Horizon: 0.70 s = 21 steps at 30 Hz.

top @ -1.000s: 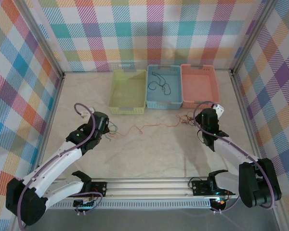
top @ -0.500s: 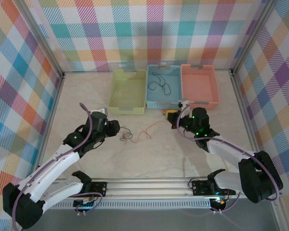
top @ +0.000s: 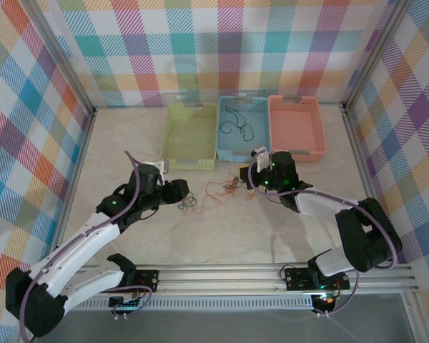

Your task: Untangle the cables

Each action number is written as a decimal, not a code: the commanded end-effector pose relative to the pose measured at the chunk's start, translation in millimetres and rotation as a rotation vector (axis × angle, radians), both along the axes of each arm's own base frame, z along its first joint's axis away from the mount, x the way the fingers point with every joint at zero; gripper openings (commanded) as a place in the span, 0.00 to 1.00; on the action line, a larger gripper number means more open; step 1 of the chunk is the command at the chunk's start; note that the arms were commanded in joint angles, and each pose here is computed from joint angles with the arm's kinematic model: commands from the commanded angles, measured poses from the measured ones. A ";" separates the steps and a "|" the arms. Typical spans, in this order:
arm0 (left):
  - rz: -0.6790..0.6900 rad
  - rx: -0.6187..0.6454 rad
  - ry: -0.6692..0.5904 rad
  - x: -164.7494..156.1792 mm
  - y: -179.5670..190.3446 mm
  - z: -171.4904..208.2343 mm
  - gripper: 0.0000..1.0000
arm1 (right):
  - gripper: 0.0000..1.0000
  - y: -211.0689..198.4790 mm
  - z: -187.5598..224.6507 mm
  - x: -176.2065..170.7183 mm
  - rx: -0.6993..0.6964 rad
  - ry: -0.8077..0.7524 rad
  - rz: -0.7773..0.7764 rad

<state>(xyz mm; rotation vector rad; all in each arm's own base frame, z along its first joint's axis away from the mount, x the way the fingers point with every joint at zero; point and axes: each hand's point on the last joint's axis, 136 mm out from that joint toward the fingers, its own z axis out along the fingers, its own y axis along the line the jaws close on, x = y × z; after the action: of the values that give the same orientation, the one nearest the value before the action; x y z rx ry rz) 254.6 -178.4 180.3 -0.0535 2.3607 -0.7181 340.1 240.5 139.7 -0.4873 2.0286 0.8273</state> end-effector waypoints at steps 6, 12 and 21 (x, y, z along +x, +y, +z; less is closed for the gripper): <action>-0.137 -0.006 0.065 11.1 -47.9 -19.3 0.56 | 0.00 -30.3 -16.9 24.1 -0.072 0.098 -0.178; -0.202 0.052 0.076 26.7 -92.1 -30.8 0.56 | 0.00 -55.1 -31.6 31.8 -0.106 0.164 -0.298; -0.275 0.207 0.149 58.8 -137.9 -71.5 0.53 | 0.00 -72.2 -38.8 35.3 -0.114 0.200 -0.368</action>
<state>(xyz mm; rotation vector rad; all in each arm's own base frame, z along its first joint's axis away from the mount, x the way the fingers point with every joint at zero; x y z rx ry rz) 310.0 -311.2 117.8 0.2565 2.5773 -0.6796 370.3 172.8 100.6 -0.1306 2.2556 0.5722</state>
